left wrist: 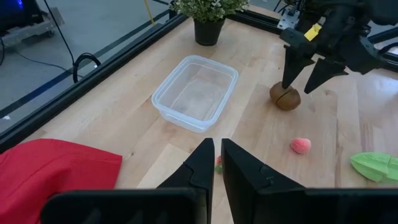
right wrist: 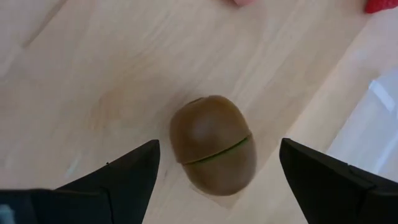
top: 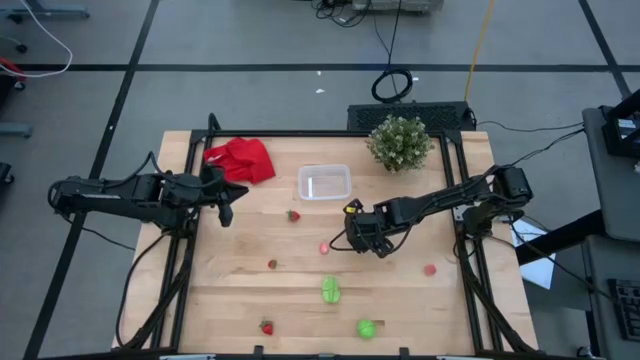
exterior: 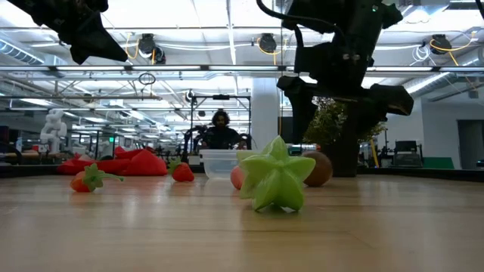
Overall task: Pick and placing Produce into tupperware
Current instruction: Put the kiwi into the bin
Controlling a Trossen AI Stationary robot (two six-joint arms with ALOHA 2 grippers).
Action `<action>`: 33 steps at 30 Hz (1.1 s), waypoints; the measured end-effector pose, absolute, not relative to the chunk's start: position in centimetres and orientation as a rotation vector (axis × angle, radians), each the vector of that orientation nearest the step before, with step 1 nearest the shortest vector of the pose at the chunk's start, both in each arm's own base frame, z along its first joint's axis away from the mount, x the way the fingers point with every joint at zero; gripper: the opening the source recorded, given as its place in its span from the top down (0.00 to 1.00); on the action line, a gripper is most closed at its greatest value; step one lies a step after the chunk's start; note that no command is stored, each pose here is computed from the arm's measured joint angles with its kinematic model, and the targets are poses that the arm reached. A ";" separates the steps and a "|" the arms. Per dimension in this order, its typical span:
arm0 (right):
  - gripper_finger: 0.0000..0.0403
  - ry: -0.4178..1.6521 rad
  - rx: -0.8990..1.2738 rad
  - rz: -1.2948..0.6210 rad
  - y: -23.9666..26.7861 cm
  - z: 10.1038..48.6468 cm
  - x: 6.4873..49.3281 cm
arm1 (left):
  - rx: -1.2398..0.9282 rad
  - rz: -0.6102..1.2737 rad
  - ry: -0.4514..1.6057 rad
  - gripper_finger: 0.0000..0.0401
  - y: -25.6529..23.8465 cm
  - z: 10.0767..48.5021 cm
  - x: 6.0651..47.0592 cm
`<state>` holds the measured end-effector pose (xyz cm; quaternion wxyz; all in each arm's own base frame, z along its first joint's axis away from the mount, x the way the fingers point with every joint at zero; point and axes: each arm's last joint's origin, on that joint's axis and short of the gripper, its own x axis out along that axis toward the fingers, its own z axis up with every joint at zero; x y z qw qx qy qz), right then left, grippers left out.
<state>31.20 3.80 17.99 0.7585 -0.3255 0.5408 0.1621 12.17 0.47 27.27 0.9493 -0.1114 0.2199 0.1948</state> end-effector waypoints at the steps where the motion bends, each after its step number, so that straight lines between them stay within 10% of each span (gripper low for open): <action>1: 0.20 1.177 -0.709 0.354 3.8 18.0 31.2 | -0.227 0.396 0.448 0.92 0.5 27.3 12.2; 33: 0.20 1.123 -0.628 0.337 2.7 18.1 31.8 | -0.228 0.397 0.447 0.92 0.5 27.3 12.2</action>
